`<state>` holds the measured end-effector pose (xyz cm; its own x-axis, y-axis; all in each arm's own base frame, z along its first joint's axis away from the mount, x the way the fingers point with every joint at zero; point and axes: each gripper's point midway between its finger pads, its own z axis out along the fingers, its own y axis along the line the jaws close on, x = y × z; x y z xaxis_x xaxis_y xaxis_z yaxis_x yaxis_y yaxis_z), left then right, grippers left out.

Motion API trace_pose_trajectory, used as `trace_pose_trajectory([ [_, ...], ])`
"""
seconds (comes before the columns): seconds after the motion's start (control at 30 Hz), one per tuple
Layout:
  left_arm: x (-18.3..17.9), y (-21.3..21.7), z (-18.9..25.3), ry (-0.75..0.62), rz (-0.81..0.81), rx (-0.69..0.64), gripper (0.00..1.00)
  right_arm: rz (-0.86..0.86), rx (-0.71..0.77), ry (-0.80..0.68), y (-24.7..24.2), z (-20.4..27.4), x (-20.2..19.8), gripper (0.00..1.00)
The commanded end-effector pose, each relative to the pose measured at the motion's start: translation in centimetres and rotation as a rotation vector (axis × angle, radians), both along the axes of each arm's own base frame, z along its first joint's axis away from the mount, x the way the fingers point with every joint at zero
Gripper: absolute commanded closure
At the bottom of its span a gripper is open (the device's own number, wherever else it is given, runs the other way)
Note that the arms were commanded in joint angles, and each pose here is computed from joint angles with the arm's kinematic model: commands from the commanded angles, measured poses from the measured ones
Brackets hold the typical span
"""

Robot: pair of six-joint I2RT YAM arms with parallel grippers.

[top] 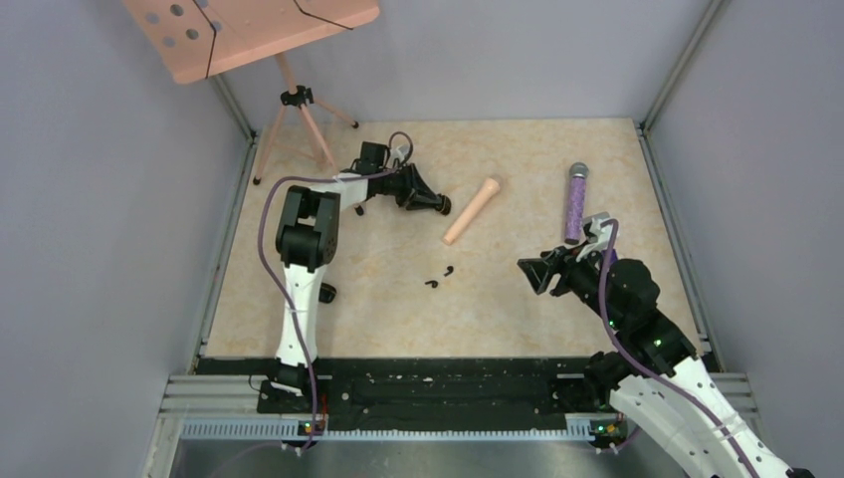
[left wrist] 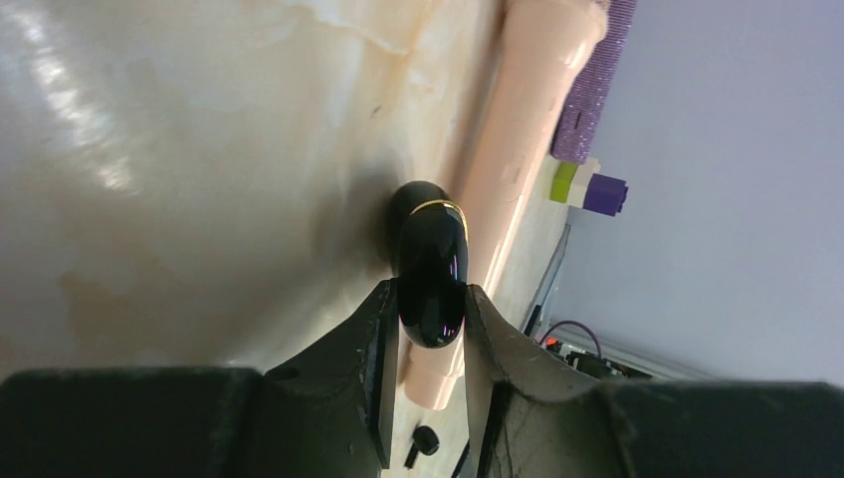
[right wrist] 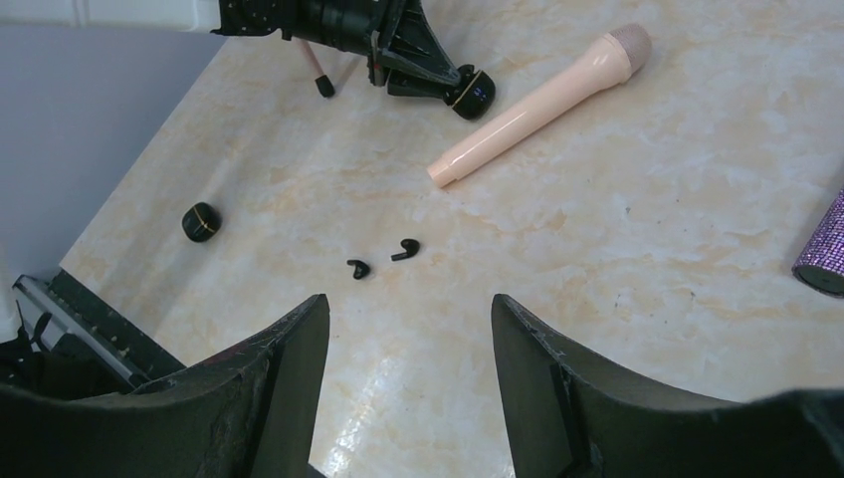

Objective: Insert the wireless bluetooth earbuds into the charging case
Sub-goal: Place the charging case with the earbuds at the center of the board, then pick up the charging case from the center of the board.

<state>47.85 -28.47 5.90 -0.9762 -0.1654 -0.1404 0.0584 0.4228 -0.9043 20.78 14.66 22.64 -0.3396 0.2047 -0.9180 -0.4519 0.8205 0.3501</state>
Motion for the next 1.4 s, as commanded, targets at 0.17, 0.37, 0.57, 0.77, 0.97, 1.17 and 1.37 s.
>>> trace_pose_trajectory([
  [0.17,-0.3,2.6,0.3,-0.051,0.034,0.145,1.0,0.01,0.051,-0.045,0.4,2.5,0.1,0.41],
  [0.37,-0.6,3.6,0.9,-0.067,0.049,0.245,0.74,-0.029,0.04,0.074,0.6,0.7,1.1,0.38],
  [0.57,-1.0,5.1,3.6,-0.143,0.089,0.381,0.05,-0.086,-0.065,0.367,1.1,-3.7,1.9,0.39],
  [0.77,-3.8,5.9,7.2,-0.252,0.115,0.533,0.01,-0.183,-0.016,0.463,1.4,-7.2,2.7,0.33],
  [0.97,-10.1,5.5,10.9,-0.363,0.109,0.599,0.01,-0.236,-0.074,0.528,1.3,-10.5,2.6,0.35],
  [1.17,-16.1,11.9,10.0,-0.286,0.331,0.749,0.01,-0.201,-0.086,0.48,1.3,-9.8,2.6,0.36],
  [1.37,-22.3,19.1,5.9,-0.039,0.645,0.893,0.01,-0.122,-0.064,0.505,3.2,-10.8,2.6,0.37],
])
